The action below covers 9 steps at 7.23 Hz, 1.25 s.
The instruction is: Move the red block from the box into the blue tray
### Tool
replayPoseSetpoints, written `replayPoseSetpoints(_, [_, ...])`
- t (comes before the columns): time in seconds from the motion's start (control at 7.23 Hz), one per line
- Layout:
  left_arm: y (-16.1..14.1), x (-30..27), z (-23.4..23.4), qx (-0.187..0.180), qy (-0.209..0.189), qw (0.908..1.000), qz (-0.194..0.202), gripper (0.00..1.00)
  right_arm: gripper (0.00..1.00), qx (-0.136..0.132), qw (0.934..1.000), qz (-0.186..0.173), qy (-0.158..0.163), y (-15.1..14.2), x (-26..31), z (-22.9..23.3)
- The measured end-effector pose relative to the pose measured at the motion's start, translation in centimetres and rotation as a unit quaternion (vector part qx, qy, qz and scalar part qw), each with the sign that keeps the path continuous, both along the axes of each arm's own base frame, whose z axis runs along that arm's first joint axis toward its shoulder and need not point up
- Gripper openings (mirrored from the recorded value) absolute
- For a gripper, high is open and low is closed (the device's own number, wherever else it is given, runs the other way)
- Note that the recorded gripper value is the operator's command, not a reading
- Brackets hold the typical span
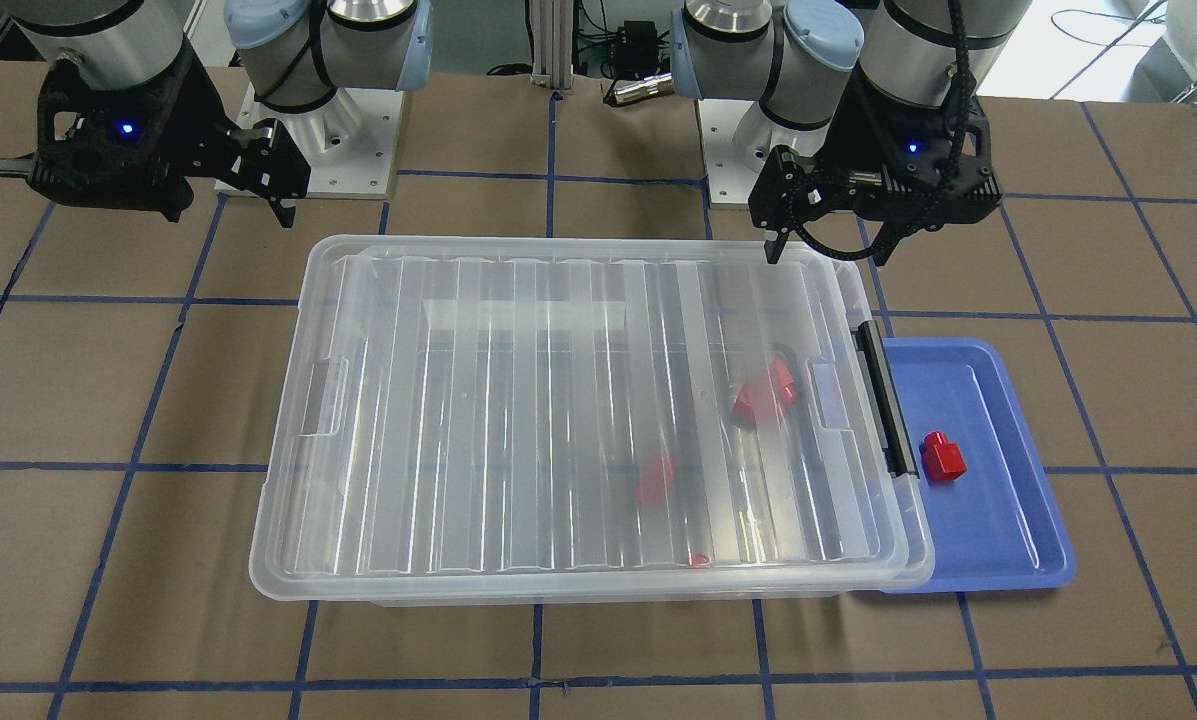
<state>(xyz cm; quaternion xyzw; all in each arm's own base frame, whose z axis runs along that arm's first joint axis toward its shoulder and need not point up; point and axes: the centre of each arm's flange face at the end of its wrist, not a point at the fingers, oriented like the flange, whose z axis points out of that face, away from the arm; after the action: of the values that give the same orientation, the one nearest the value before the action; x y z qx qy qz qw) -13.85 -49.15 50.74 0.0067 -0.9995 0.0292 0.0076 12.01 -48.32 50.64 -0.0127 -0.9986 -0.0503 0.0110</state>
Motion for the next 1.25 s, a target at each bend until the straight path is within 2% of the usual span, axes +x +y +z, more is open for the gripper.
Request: replayPoseSetpoints(1.25, [-0.1,0.41,-0.21,0.001,0.001,1.0,0.004,1.0,1.0,0.0,1.0,-0.003,0.001,-0.2,-0.01,-0.16])
